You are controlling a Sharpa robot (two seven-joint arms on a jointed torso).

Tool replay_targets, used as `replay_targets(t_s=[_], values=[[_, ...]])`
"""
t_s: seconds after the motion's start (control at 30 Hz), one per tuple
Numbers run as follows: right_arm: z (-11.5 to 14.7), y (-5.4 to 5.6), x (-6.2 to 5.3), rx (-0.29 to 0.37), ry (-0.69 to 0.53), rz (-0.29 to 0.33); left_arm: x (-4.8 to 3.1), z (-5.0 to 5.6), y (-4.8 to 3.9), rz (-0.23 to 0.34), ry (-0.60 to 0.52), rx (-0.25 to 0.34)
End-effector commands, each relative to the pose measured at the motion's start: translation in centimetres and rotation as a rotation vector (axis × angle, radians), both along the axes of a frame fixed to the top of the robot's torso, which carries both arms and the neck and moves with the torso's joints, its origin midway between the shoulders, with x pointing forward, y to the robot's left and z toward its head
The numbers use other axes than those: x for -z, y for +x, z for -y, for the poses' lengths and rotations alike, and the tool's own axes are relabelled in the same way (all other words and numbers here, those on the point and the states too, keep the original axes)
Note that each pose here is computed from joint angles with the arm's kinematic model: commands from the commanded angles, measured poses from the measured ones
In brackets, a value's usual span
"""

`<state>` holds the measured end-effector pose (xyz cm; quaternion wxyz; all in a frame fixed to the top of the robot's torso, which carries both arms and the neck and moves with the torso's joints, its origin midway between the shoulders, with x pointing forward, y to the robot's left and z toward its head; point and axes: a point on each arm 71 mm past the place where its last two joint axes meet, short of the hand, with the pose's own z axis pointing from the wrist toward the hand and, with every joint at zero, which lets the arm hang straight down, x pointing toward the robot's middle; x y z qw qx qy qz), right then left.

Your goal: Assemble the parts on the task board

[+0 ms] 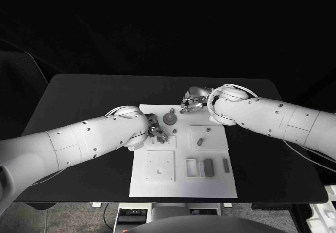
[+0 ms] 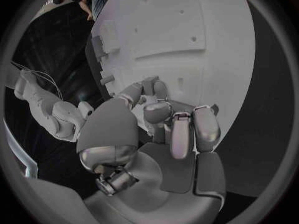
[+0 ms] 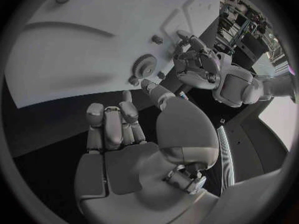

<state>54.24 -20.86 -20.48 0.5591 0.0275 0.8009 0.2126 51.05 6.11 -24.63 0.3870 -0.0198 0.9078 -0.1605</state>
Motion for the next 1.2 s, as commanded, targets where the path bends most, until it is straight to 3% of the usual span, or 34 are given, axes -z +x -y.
replay_targets(t_s=[0.03, 1.2], values=[[-0.12, -0.06, 0.08, -0.011, -0.01, -0.007, 0.13, -0.16, 0.02, 0.007, 0.015, -0.002], [-0.01, -0.07, 0.08, -0.009, -0.011, -0.007, 0.11, -0.03, 0.01, -0.001, -0.006, -0.016]])
